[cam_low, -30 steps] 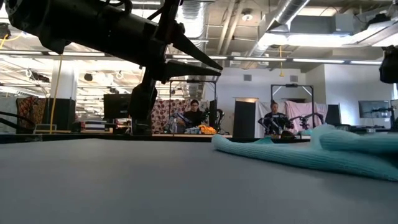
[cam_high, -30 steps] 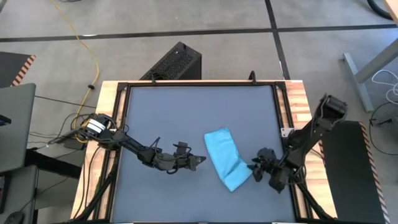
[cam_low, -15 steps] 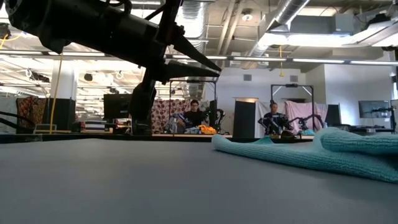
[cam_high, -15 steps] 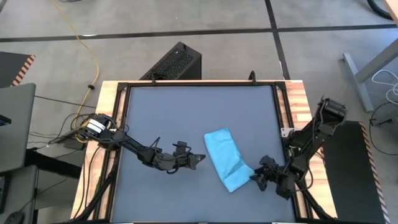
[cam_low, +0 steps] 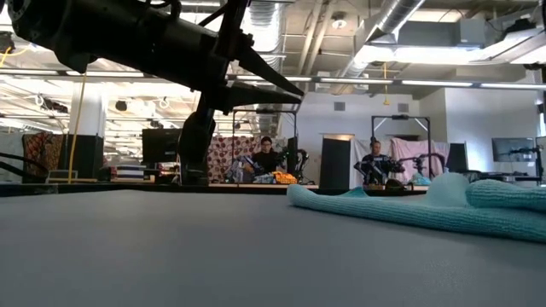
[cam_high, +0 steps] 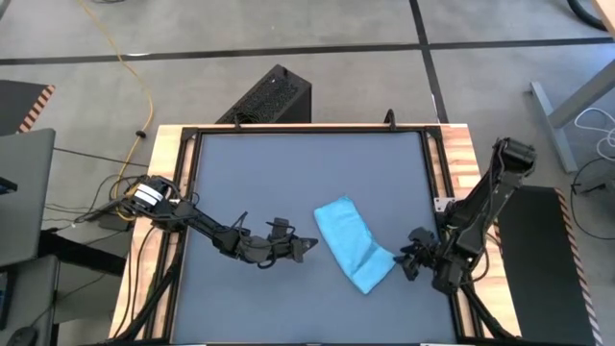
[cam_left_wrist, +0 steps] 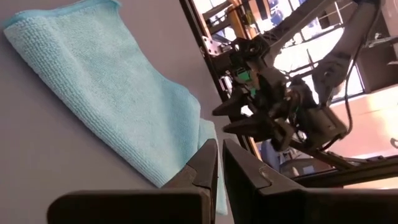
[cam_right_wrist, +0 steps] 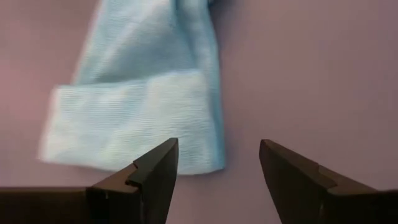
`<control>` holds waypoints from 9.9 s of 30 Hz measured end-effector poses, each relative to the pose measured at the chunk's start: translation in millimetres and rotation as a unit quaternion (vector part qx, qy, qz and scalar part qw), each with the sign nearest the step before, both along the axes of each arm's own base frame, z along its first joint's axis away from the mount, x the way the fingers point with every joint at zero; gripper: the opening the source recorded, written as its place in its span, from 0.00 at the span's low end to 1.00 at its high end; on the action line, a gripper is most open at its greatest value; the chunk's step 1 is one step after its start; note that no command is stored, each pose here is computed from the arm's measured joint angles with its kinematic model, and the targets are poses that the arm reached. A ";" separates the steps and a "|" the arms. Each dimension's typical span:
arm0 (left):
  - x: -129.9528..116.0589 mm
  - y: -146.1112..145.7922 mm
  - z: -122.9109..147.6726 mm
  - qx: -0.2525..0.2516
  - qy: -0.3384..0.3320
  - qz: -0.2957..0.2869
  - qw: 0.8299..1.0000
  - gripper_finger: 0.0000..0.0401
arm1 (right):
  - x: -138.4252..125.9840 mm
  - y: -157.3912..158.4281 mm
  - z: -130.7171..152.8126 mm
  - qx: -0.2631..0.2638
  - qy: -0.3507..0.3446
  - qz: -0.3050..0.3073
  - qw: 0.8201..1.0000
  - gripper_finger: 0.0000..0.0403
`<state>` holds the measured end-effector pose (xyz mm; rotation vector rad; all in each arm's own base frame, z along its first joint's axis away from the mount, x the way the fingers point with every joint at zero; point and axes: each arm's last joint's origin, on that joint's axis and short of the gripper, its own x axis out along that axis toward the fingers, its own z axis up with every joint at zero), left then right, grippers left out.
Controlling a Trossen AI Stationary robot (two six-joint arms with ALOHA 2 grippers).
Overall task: Roll towel
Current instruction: Roll the blue microfiber towel
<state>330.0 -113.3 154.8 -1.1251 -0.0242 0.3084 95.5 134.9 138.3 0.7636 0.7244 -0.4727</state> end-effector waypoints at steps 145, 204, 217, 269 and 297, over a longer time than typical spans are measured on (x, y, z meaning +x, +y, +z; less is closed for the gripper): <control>38.7 32.5 91.6 0.126 0.484 -0.037 0.865 0.03 | 149.2 -20.9 12.3 -0.119 0.141 0.114 0.976 0.07; 64.1 196.7 -0.9 0.049 0.621 -0.059 0.780 0.03 | 111.6 -27.0 89.0 -0.130 0.029 0.094 0.987 0.07; 90.1 239.0 -11.5 0.029 0.485 -0.043 0.873 0.03 | 107.7 -29.9 86.1 -0.142 0.056 0.096 0.984 0.07; 20.3 71.2 126.5 0.311 -0.031 -0.196 0.929 0.05 | -29.2 -10.9 113.0 -0.222 -0.332 0.034 0.916 0.11; -42.8 27.3 34.2 0.006 0.058 -0.132 0.990 0.05 | 69.1 -5.9 98.1 -0.083 -0.243 -0.103 0.961 0.11</control>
